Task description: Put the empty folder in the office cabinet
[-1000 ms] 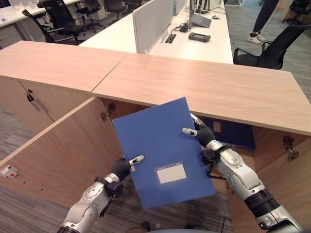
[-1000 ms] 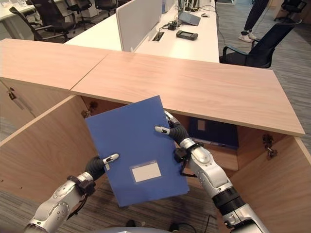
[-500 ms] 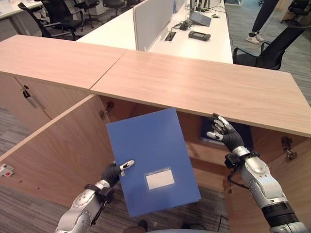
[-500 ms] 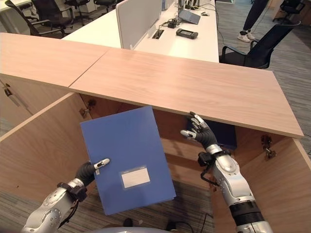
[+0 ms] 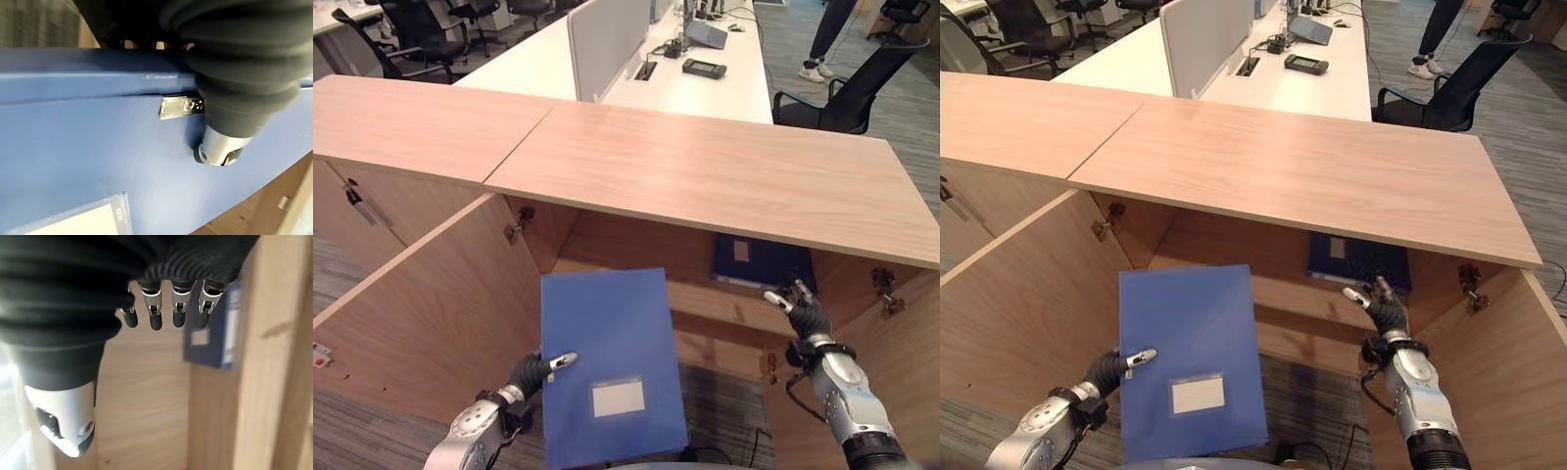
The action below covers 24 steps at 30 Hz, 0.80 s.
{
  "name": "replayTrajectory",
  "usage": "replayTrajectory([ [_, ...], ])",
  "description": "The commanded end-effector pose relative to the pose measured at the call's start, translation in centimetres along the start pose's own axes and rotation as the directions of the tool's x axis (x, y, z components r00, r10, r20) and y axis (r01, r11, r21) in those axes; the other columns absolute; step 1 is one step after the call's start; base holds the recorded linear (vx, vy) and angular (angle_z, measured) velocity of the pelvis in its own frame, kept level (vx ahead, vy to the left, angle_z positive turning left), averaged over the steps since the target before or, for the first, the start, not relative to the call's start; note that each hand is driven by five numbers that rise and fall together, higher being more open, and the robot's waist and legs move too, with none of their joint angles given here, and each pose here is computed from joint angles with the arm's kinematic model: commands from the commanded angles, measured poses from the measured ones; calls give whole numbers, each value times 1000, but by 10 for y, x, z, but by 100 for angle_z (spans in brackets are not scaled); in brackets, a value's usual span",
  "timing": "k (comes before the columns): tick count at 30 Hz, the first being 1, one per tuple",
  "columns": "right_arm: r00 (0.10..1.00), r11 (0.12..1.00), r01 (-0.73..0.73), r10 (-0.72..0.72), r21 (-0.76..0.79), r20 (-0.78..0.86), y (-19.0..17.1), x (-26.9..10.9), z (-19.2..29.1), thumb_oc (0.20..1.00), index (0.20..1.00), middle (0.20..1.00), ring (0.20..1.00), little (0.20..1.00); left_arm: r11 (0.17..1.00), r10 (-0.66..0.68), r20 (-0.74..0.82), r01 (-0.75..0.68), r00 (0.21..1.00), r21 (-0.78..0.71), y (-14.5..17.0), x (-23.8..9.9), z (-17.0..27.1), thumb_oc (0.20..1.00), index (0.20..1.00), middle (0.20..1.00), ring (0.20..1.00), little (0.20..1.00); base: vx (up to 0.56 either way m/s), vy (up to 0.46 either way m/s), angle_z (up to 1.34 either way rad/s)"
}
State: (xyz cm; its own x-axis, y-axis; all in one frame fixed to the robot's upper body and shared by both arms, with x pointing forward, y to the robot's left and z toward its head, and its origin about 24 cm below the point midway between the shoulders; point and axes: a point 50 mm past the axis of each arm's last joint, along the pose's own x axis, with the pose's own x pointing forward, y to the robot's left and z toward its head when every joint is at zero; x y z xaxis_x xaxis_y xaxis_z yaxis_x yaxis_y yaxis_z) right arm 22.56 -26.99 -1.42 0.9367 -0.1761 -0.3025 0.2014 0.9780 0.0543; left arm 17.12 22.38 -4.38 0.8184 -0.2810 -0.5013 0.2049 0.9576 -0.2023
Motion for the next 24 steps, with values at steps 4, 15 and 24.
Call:
replayTrajectory([
  [4,999,1000,15,-16,11,33,-2,4,6,1000,1000,1000,1000,1000,998,-1,112,-6,994,55,-2,11,24,200,200,200,200,200,-25,-1,-1],
  [15,983,997,50,-58,-50,-172,2,3,-40,1000,1000,1000,1000,1000,999,39,177,-36,983,-18,-16,40,38,200,200,200,200,200,-84,4,-3],
  [24,974,989,-18,-16,-148,-228,21,13,-48,1000,1000,1000,1000,1000,1000,-10,322,14,947,-9,-40,72,89,200,200,200,200,200,-144,-15,5],
])
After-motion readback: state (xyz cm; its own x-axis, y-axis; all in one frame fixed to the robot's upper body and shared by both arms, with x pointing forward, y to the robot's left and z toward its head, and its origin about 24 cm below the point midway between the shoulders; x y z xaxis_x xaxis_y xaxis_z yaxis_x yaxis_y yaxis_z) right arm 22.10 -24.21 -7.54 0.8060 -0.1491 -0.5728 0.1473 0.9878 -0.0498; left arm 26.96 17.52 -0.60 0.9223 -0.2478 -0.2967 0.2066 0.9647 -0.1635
